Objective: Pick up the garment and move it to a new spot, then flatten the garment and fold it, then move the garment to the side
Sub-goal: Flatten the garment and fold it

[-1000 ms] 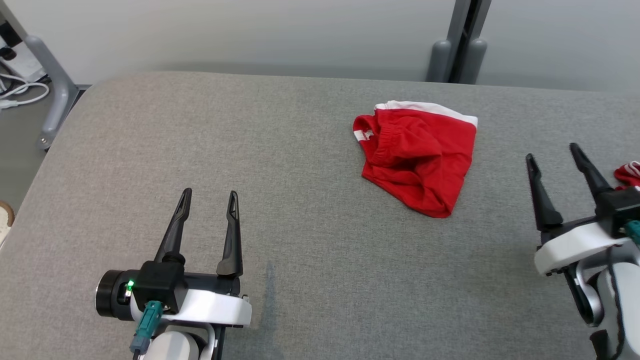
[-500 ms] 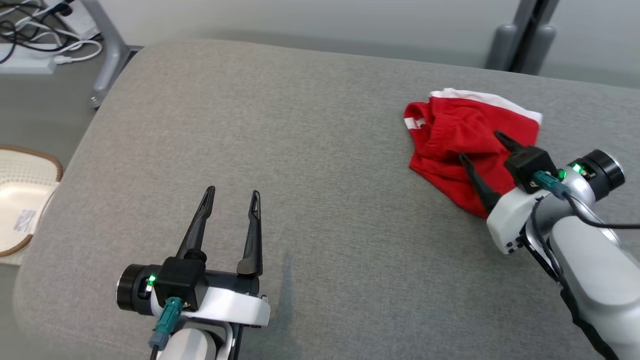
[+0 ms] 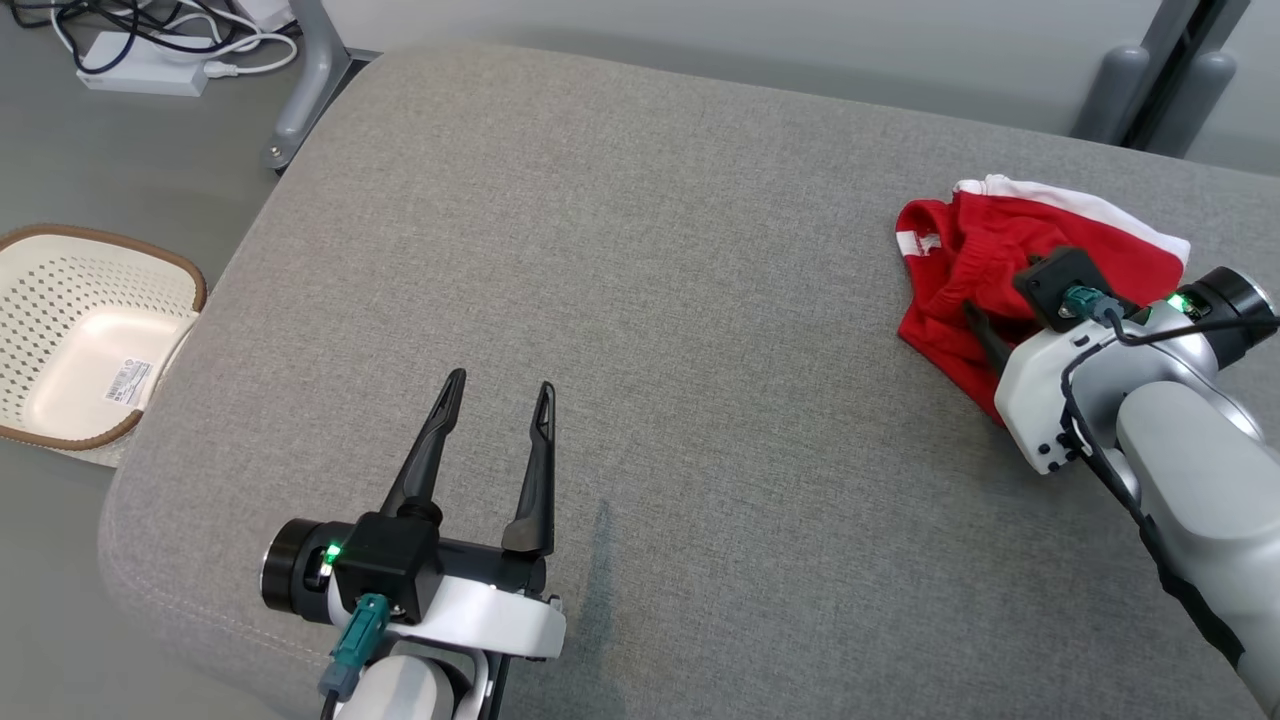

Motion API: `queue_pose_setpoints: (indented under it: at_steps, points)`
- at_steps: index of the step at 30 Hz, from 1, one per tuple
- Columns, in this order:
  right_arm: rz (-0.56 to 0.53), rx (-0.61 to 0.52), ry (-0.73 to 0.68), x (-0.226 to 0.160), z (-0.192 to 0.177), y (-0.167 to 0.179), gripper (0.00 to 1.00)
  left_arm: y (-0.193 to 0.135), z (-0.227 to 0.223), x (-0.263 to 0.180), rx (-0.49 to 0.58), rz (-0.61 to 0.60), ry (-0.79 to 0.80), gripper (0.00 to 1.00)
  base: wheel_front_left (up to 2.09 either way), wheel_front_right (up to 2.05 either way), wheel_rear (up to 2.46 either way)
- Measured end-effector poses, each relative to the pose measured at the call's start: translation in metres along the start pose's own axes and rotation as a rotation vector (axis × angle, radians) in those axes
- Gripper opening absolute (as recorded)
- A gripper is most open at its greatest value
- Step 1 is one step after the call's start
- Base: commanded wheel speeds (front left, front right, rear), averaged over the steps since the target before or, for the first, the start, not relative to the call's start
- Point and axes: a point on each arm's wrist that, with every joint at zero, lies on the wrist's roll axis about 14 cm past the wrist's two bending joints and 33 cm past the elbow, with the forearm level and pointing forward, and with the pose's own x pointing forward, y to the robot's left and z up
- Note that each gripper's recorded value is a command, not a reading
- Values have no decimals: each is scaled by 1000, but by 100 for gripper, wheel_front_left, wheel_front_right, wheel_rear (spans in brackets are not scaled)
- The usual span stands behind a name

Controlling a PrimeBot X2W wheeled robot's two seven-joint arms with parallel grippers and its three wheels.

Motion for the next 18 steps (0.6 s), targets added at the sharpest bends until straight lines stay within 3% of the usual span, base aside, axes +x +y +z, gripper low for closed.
queue_pose_setpoints:
  at_steps: [1,2,3,4,5,18]
  points:
    - [6,3,21,3,-4,1,100,1,-1,0,2,3,3,100,0,0,0]
    - [14,7,33,5,-7,4,75,1,-1,0,3,4,4,100,0,0,0]
    - [20,12,44,6,-10,7,35,1,-2,0,4,4,6,100,0,0,0]
    - [22,20,48,7,-12,8,5,1,-2,0,4,4,7,100,0,0,0]
    - [18,33,43,8,-11,6,0,1,-3,0,5,3,9,100,0,0,0]
    - [-32,376,-116,14,19,4,0,-5,-3,4,7,-16,8,100,0,0,0]
